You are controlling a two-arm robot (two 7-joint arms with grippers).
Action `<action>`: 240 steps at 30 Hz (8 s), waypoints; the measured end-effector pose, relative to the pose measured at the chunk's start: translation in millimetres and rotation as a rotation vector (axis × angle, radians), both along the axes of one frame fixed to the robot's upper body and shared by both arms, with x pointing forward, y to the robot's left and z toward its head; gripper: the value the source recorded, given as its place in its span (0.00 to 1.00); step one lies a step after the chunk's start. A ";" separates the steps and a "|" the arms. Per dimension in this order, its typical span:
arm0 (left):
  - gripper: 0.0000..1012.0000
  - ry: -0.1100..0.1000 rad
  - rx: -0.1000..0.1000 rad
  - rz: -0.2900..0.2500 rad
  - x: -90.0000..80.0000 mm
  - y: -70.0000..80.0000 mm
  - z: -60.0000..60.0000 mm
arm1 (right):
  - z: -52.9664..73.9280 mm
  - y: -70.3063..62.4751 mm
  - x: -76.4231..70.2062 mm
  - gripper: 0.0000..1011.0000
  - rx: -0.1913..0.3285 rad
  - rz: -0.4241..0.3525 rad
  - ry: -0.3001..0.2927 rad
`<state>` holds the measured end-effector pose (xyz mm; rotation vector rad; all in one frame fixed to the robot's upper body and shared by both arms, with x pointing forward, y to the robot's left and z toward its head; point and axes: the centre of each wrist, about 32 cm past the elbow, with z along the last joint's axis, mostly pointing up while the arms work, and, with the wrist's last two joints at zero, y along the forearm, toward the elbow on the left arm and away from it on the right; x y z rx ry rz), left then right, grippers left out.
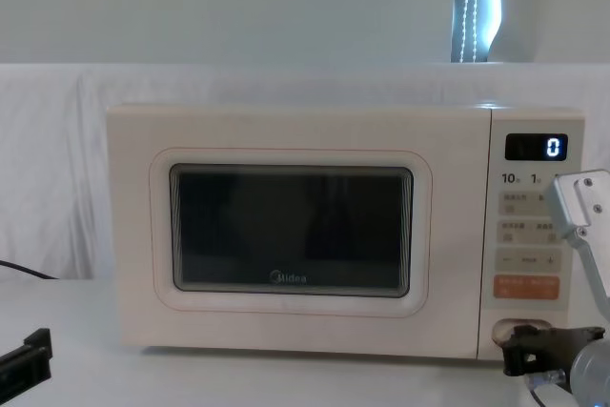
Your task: Press the button to open the microwave door with one hand; close the microwave door with the other hand.
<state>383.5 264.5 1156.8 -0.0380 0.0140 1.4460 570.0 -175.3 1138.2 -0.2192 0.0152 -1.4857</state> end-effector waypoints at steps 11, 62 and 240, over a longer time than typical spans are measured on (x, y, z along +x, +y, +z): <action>0.99 0.000 0.000 0.000 0.0 0.0 0.0 | 1.3 0.0 5.8 0.00 0.007 -0.006 -0.001; 0.99 0.000 0.000 0.000 0.0 0.0 0.0 | -6.7 -14.5 8.8 0.00 0.022 0.026 -0.014; 0.00 0.000 0.000 0.000 0.0 0.0 0.0 | -2.5 -71.2 -93.0 0.99 0.147 -0.056 -0.118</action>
